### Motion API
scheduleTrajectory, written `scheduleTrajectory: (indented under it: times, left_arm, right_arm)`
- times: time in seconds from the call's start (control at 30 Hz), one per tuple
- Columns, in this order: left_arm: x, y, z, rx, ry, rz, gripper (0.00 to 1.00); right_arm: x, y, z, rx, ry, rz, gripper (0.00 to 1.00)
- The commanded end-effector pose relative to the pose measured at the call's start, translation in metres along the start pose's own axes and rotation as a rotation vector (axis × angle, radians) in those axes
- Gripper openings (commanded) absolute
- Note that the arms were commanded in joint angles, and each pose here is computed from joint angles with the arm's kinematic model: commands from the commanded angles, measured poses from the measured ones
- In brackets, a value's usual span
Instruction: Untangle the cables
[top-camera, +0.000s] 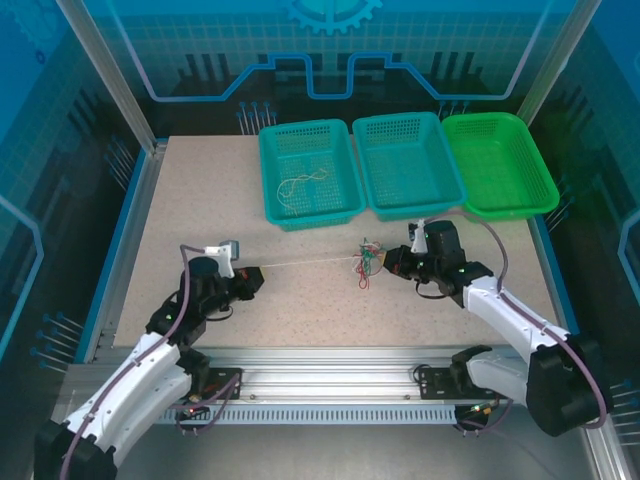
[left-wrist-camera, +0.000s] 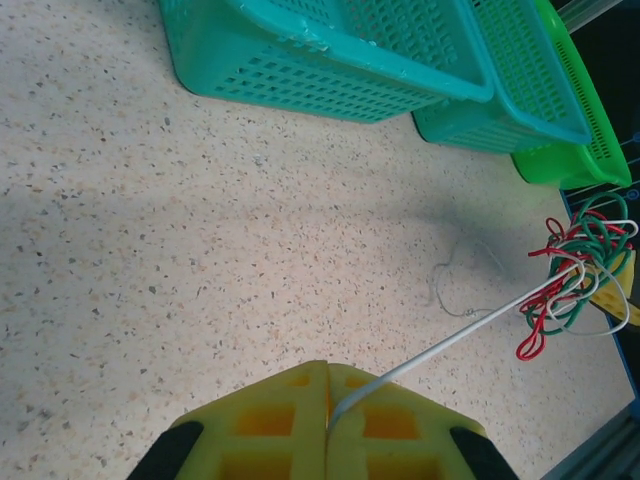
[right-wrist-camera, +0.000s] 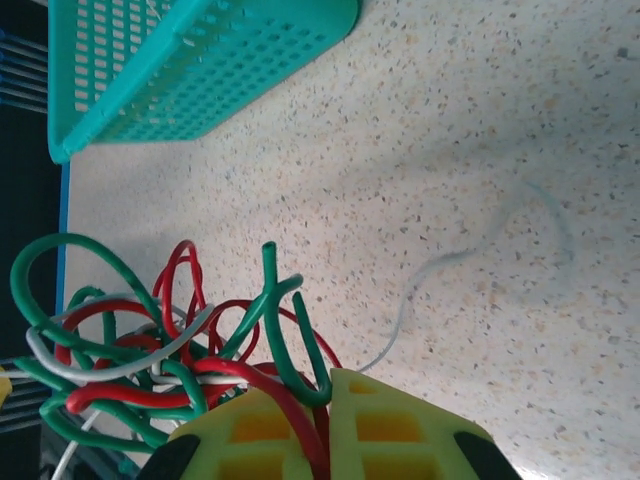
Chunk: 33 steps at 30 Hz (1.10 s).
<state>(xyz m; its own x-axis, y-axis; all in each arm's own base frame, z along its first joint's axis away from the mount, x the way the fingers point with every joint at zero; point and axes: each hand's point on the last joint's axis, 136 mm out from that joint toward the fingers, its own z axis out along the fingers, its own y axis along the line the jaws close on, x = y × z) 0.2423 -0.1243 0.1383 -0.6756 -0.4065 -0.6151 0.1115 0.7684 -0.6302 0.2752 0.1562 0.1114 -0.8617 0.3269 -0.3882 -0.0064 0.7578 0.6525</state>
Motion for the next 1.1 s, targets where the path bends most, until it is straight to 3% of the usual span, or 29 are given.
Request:
scheduleTrajectory:
  times: [0.0, 0.1, 0.3, 0.33, 0.4, 0.43, 0.6, 0.7, 1.07]
  left_arm:
    - [-0.032, 0.046, -0.003, -0.201, -0.155, -0.057, 0.0]
    - [-0.017, 0.039, 0.015, -0.113, -0.102, -0.114, 0.0]
    - [0.024, 0.041, 0.037, -0.153, 0.009, -0.094, 0.0]
    - [0.027, 0.039, 0.039, -0.152, 0.017, -0.086, 0.0]
    - [0.033, 0.037, 0.042, -0.154, 0.034, -0.079, 0.0]
    - [0.033, 0.036, 0.044, -0.154, 0.037, -0.078, 0.0]
    - [0.033, 0.034, 0.049, -0.16, 0.046, -0.065, 0.0]
    - [0.031, 0.035, 0.05, -0.173, 0.047, -0.055, 0.0]
    - [0.029, 0.039, 0.046, -0.205, 0.033, -0.058, 0.0]
  right_arm:
    - [-0.005, -0.074, -0.003, 0.329, -0.048, 0.01, 0.01]
    - [0.018, -0.048, 0.02, 0.321, 0.072, -0.143, 0.13]
    - [0.035, -0.037, 0.036, 0.385, 0.179, -0.248, 0.17]
    - [0.033, -0.036, 0.035, 0.393, 0.173, -0.253, 0.21]
    - [0.026, -0.031, 0.029, 0.408, 0.151, -0.277, 0.41]
    - [0.023, -0.028, 0.026, 0.419, 0.138, -0.293, 0.43]
    - [0.015, 0.006, 0.019, 0.455, 0.073, -0.437, 0.43]
    - [0.02, 0.022, 0.033, 0.44, 0.08, -0.426, 0.41]
    - [0.05, 0.006, 0.09, 0.541, 0.206, -0.41, 0.42]
